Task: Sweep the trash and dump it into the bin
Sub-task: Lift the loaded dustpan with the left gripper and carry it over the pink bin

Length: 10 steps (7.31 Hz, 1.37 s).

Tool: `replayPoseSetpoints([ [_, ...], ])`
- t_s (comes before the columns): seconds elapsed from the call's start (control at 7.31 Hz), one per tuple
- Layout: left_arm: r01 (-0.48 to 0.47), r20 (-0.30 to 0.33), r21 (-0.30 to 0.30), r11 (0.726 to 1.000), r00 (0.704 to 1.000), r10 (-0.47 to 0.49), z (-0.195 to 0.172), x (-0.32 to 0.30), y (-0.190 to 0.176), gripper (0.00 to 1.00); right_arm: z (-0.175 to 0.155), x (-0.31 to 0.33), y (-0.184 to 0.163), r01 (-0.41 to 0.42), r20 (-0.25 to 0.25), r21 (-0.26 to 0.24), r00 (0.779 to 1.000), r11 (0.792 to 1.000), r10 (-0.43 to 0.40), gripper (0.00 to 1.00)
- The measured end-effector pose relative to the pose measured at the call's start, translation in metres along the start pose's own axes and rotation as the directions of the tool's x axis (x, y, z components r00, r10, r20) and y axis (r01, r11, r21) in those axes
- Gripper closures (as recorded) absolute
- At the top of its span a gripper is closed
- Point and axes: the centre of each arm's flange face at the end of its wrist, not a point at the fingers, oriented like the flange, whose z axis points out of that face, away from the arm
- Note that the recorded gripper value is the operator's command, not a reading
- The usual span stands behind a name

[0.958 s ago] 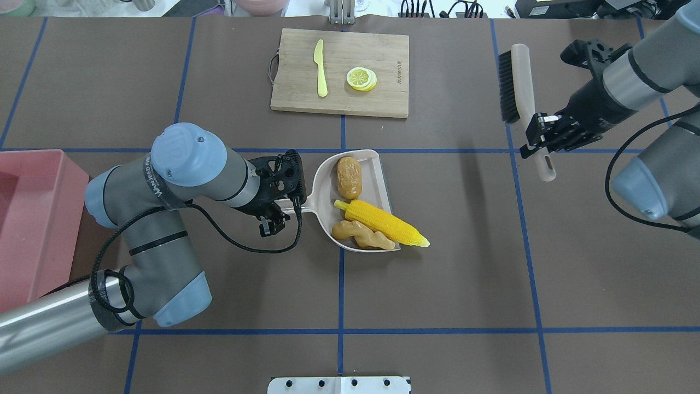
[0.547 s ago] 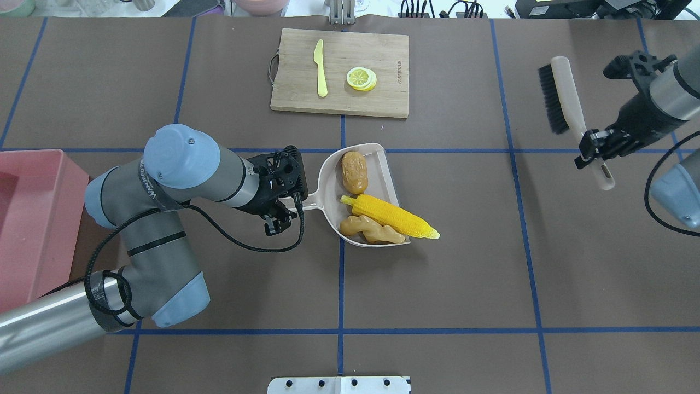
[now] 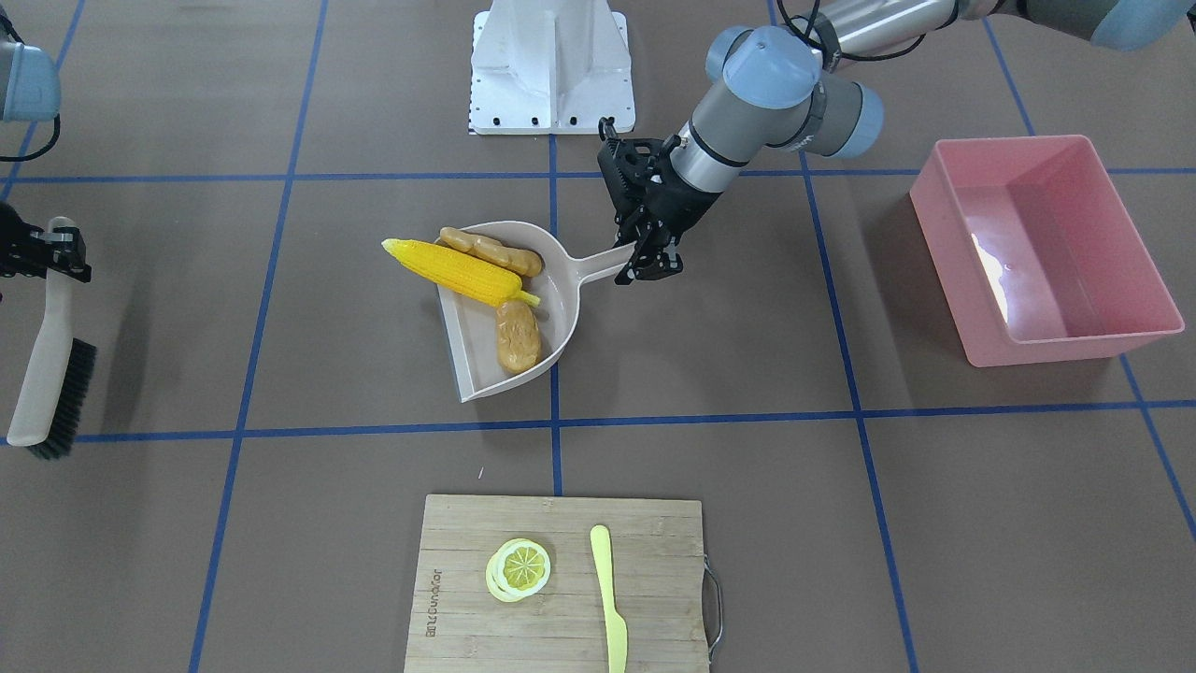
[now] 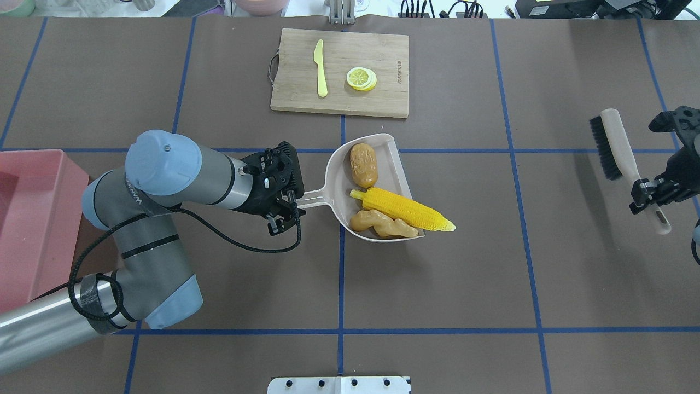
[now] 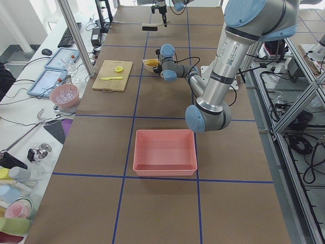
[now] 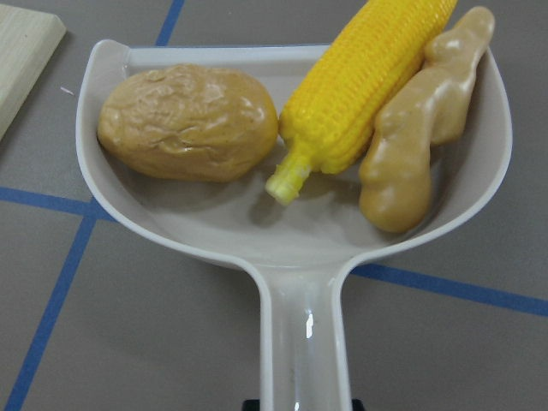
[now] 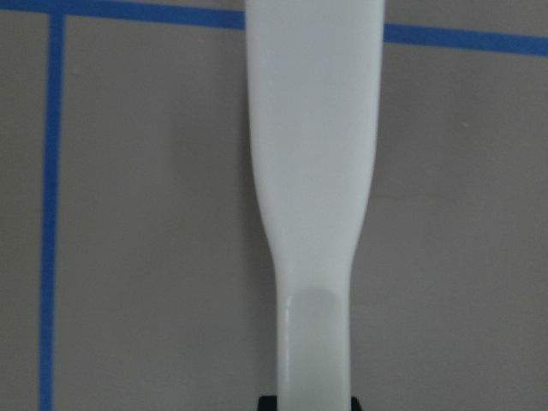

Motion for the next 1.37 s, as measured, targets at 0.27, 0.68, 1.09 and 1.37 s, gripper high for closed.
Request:
replayPoseSetpoints([
  [0.27, 0.007, 0.006, 0.11, 0.994, 1.0, -0.008, -0.011, 0.002, 0.011, 1.0, 0.017, 0.017, 0.004, -0.034, -0.029, -0.028, 0.999, 0.999, 0.033, 1.0],
  [0.68, 0.038, 0.064, 0.272, 0.961, 0.996, -0.057, -0.031, 0.0, 0.027, 1.0, 0.031, 0.023, 0.002, -0.052, -0.035, -0.052, 0.998, 0.997, 0.051, 0.81],
  [1.09, 0.028, 0.134, 0.339, 0.94, 0.988, -0.078, -0.097, -0.014, 0.059, 1.0, 0.037, 0.018, 0.002, -0.047, -0.038, -0.066, 0.998, 0.997, 0.045, 0.75],
  [1.37, 0.03, 0.189, 0.333, 0.942, 0.977, -0.097, -0.162, -0.016, 0.077, 1.0, 0.039, 0.017, 0.002, -0.046, -0.038, -0.07, 0.998, 0.996, 0.044, 0.73],
])
